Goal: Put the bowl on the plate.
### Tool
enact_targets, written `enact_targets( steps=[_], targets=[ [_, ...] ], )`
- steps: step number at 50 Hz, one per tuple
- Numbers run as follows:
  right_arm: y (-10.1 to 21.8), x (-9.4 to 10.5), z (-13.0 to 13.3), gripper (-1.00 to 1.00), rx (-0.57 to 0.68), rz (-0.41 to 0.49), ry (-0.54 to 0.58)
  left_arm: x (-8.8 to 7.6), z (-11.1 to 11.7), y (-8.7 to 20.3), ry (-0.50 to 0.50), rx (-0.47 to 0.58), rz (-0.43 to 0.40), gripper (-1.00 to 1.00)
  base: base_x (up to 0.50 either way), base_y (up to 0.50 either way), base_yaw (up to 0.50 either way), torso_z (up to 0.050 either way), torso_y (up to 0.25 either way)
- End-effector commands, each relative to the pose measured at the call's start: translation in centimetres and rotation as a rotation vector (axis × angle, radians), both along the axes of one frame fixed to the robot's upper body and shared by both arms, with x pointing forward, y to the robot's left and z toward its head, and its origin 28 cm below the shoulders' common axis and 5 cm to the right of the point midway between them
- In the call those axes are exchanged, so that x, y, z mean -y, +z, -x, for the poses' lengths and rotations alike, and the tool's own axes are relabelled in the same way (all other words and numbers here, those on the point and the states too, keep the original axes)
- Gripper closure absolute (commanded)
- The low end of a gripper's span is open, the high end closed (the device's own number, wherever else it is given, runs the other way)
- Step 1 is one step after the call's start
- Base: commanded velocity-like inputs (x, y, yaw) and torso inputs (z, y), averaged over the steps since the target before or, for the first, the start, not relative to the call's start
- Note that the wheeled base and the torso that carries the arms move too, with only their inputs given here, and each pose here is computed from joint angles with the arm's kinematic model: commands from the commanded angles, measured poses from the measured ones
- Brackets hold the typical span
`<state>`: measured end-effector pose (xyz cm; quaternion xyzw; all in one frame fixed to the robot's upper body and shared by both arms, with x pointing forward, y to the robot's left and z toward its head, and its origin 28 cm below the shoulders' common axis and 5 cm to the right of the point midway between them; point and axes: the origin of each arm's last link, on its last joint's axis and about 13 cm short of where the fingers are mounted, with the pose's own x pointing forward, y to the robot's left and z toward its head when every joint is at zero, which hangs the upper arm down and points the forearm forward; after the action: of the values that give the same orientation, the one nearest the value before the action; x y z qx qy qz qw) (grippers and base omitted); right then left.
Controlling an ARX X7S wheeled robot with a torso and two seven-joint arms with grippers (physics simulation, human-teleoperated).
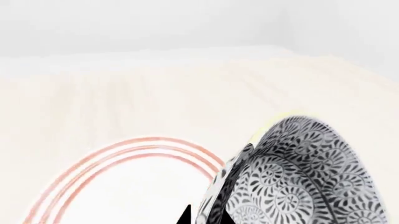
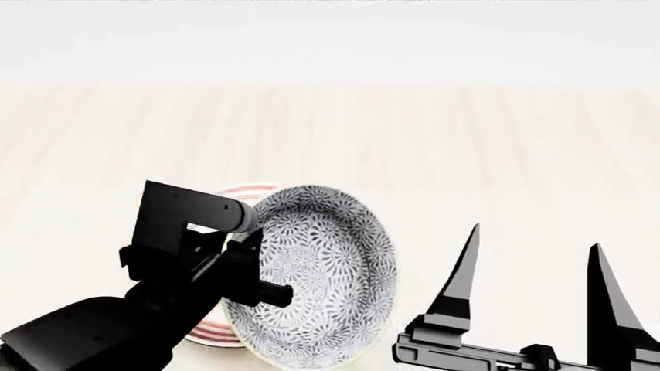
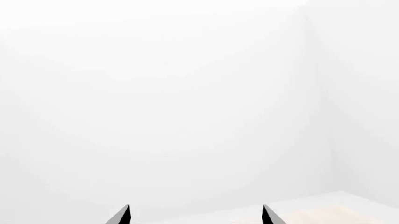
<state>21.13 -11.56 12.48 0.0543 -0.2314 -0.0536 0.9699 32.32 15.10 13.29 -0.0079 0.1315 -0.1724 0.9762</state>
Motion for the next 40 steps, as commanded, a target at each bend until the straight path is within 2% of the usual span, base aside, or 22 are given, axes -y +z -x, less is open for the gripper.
enact_targets(
  steps=[1, 13, 20, 33, 40],
  targets=[
    [0.1, 0.0, 0.1, -1.00, 0.010, 0.011, -0.002, -1.2, -3.4, 1.8, 0.114, 0.066, 0.009, 1.00, 0.00, 0.00, 0.00, 0.000, 0.000],
    [0.3, 0.0, 0.2, -1.00, 0.014, 0.009, 0.001, -3.1, -6.5, 3.1, 0.244, 0.061, 0.040, 1.00, 0.00, 0.00, 0.00, 0.000, 0.000],
    [0.3, 0.0, 0.2, -1.00, 0.017, 0.009, 0.002, -3.9, -7.7, 3.5, 0.295, 0.020, 0.101, 1.00, 0.00, 0.00, 0.00, 0.000, 0.000],
    [0.2, 0.1, 0.2, -1.00, 0.016, 0.011, 0.001, -3.6, -8.8, 2.3, 0.310, -0.159, 0.214, 1.00, 0.00, 0.00, 0.00, 0.000, 0.001],
    [0.3, 0.1, 0.1, -1.00, 0.014, 0.010, -0.001, -3.2, -9.0, 1.9, 0.309, -0.187, 0.227, 1.00, 0.00, 0.00, 0.00, 0.000, 0.000]
  ],
)
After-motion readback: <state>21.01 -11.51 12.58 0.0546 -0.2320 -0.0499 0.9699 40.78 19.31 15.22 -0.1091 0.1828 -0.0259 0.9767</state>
